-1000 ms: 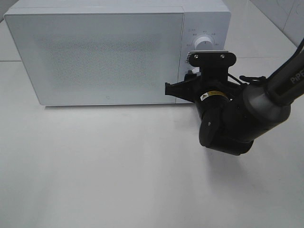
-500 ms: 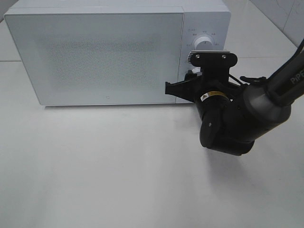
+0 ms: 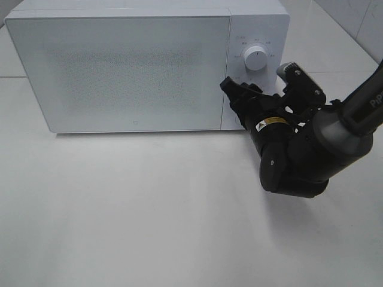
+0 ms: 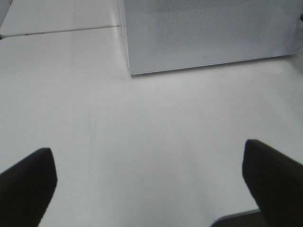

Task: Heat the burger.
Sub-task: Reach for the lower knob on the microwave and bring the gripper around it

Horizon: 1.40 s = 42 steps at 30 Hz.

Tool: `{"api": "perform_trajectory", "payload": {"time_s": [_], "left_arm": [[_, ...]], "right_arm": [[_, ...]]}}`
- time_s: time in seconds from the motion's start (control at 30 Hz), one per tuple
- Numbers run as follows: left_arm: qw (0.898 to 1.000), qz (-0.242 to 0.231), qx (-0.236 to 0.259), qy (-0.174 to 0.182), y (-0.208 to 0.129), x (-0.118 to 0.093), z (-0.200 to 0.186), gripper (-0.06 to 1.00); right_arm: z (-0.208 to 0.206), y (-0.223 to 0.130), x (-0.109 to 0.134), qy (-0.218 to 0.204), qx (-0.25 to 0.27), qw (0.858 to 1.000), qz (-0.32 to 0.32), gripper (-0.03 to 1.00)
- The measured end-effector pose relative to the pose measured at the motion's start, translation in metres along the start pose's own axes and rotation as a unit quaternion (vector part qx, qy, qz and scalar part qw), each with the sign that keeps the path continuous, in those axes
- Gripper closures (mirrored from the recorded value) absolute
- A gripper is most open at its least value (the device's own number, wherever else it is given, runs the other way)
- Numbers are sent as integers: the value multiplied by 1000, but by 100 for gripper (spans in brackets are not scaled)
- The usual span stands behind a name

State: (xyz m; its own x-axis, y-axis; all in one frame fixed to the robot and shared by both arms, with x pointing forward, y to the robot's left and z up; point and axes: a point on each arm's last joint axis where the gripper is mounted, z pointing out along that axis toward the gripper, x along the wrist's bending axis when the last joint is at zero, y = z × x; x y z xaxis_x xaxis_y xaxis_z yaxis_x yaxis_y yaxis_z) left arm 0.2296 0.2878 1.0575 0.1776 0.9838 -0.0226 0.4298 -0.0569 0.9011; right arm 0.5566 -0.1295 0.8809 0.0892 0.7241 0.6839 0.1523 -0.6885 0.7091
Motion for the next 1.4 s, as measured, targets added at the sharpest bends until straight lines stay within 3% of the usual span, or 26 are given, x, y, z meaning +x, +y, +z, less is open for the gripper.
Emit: {"api": "perform_trajectory", "payload": {"time_s": [0.03,0.13,0.2,0.33,0.4,0.43,0.5,0.6,0.63,0.77,0.87,1.4], "left_arm": [[1000,0,0,0,0,0,0,-4],[1000,0,0,0,0,0,0,-4],[1000,0,0,0,0,0,0,-4],[1000,0,0,0,0,0,0,-4],[1000,0,0,0,0,0,0,-4],[1000,0,0,0,0,0,0,-4],[1000,0,0,0,0,0,0,-4],[1000,0,0,0,0,0,0,-4],[1000,0,0,0,0,0,0,-4],[1000,0,0,0,0,0,0,-4],[1000,0,0,0,0,0,0,-4],[1000,0,0,0,0,0,0,-4]], "right_arm": [[0,0,0,2,2,998,59,53],[-1,-1,0,4,5,994,112,53],[0,-1,0,4,5,981,192,53],[0,-1,0,4,6,966,257,53],[0,-1,0,5,7,948,318,53],[0,-1,0,5,7,948,318,53],[0,-1,0,5,7,921,390,53],[0,-1,0,5,7,914,406,53],[0,-1,0,5,7,900,437,53],[0,-1,0,6,7,880,474,53],[0,-1,0,6,8,873,487,53],[-1,-1,0,5,5,870,493,53]]}}
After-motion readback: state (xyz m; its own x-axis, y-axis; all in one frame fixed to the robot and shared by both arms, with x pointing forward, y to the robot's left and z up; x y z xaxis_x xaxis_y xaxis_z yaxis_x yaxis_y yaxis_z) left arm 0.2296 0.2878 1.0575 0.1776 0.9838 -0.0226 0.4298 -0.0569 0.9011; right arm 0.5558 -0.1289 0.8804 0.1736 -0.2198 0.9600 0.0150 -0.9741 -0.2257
